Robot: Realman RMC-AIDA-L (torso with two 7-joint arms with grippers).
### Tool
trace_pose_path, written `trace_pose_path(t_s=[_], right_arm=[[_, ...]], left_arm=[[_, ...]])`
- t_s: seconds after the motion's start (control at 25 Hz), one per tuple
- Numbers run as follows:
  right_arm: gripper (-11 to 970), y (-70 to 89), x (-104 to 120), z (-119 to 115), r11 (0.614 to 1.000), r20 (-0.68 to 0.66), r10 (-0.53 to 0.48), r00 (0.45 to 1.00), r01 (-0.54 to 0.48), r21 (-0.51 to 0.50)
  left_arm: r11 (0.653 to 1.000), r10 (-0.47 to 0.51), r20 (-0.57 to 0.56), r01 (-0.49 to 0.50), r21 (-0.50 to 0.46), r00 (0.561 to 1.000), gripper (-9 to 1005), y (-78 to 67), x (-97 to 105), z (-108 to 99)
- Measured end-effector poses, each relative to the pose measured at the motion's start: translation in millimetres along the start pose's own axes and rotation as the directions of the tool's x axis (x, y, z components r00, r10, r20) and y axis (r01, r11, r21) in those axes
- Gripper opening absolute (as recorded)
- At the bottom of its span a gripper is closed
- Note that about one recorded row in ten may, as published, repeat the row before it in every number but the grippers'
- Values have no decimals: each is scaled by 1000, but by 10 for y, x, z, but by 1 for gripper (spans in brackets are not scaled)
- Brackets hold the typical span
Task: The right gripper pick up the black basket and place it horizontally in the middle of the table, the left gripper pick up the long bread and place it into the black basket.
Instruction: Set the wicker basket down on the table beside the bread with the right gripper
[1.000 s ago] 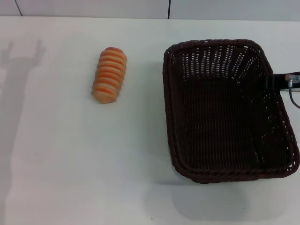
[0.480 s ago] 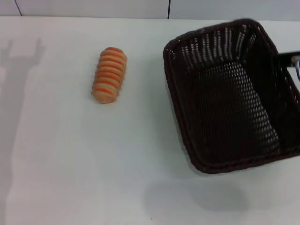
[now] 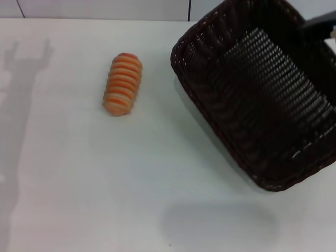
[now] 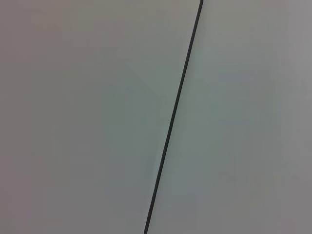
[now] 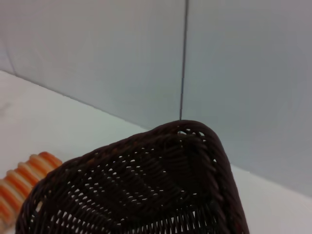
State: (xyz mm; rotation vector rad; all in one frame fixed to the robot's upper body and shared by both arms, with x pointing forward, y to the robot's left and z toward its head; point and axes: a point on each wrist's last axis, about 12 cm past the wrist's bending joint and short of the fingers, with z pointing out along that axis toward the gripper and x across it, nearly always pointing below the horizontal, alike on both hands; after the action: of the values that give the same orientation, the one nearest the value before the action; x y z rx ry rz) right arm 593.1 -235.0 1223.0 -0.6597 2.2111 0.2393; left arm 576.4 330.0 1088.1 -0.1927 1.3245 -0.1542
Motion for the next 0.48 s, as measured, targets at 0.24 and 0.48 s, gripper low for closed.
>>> trace_pose_path(t_s=[0.24,0.48], right_arm=[[159,85,-219,-190,983,69,-162,984,168,-79],[159,205,-442,-328,927,137,-298,945,320,-194]], left_arm=[[1000,21,-17,-21,-10,1000,797,-22,13,53],[1000,19,-16,-19,-3,1000,795,-63,14,83]])
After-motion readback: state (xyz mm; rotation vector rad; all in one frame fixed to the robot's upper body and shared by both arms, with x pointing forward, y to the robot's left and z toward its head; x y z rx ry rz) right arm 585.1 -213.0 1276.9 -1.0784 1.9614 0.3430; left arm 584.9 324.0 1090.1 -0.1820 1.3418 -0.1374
